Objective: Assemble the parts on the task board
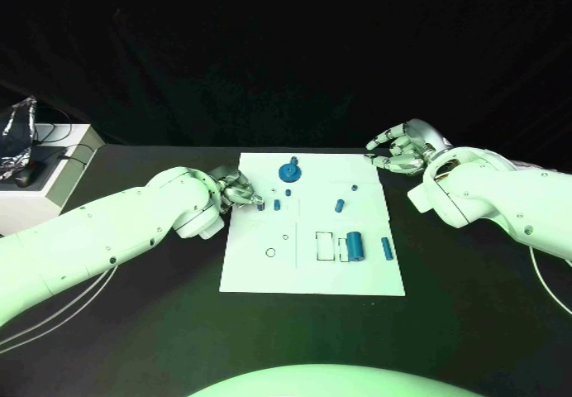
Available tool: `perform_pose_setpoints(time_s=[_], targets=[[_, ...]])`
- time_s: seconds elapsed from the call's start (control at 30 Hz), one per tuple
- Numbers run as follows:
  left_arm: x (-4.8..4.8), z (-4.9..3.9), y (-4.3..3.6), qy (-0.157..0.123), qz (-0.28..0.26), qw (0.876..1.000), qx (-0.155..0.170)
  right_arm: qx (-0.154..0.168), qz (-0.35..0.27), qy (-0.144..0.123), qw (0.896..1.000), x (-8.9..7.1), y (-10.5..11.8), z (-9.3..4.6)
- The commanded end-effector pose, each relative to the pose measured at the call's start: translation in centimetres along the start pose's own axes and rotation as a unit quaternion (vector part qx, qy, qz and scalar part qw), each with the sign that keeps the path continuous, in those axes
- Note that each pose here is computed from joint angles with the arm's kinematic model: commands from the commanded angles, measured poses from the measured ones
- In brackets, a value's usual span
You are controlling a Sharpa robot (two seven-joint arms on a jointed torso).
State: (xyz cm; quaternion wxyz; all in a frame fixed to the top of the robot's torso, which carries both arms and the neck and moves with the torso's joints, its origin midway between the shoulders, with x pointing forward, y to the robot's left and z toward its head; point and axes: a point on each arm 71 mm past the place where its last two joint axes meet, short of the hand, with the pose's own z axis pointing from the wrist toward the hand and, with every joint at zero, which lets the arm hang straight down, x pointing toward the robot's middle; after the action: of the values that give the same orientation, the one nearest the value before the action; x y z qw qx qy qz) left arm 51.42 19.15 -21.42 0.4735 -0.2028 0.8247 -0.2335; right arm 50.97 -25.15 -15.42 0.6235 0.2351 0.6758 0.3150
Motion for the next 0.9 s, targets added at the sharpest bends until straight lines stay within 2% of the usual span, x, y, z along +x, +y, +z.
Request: perform_pose_setpoints(time_s=[0.03, 0.9], targets=[[0.55, 0.06, 0.43, 0.019, 0.003, 1.000, -0.013, -0.005, -0.004, 0.004, 1.000, 0.08, 0.07, -0.03], [0.51, 0.11, 0.64, 0.021, 0.001, 1.000, -0.019, -0.005, -0.004, 0.003, 1.000, 0.04, 0.05, -0.10]])
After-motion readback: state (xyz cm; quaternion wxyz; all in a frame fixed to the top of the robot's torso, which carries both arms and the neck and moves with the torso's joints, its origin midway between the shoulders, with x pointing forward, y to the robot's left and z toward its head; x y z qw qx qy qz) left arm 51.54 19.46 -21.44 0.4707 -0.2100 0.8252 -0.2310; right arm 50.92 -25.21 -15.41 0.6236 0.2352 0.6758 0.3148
